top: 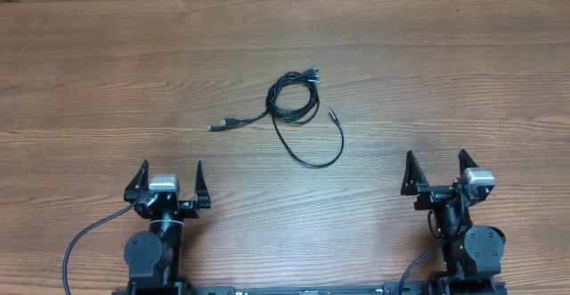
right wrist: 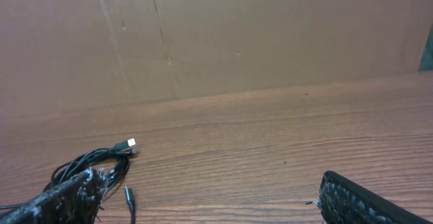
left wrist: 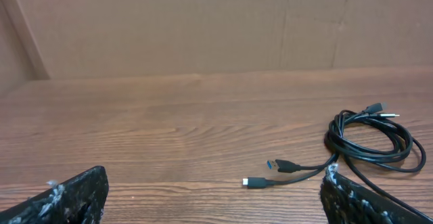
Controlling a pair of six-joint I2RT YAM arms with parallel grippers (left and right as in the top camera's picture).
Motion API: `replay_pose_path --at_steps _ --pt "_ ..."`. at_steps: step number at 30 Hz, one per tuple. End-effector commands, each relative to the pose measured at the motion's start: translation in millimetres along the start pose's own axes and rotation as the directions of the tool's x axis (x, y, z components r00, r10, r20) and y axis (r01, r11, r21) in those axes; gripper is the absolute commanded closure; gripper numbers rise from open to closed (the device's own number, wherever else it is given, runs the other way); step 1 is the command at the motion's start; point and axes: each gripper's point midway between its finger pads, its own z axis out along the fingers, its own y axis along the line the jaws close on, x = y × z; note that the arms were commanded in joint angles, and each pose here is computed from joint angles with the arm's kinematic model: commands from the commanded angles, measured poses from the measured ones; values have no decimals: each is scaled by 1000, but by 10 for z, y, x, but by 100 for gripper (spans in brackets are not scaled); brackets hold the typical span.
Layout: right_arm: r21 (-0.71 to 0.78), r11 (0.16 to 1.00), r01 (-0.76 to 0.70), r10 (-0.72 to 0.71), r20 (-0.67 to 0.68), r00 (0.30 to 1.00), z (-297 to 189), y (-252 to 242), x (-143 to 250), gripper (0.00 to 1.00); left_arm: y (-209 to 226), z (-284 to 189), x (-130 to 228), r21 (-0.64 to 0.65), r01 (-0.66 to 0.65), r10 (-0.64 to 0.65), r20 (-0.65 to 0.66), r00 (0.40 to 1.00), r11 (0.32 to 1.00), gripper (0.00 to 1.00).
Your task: Untangle cables
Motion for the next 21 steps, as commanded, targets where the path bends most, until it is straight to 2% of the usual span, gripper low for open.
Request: replay_pose_path --at_steps 1,10,13,15,21 --pt "22 1000 0 0 12 1000 0 -43 -1 0 1 -4 -4 -4 -23 24 6 1000 1000 1" --pt "-37 999 -18 24 169 985 -37 70 -392 0 50 -6 -76 -33 -40 41 34 999 999 0" --pt "-48 999 -10 19 181 983 -84 112 -555 0 -262 -72 -419 148 -42 18 158 987 988 0" --pt "-45 999 -11 19 164 986 -127 126 -650 0 -374 -161 -652 219 -34 -12 204 979 975 1" --pt "-84 996 -3 23 238 971 -327 259 -1222 0 -355 -529 -1351 224 -22 -35 245 969 974 1"
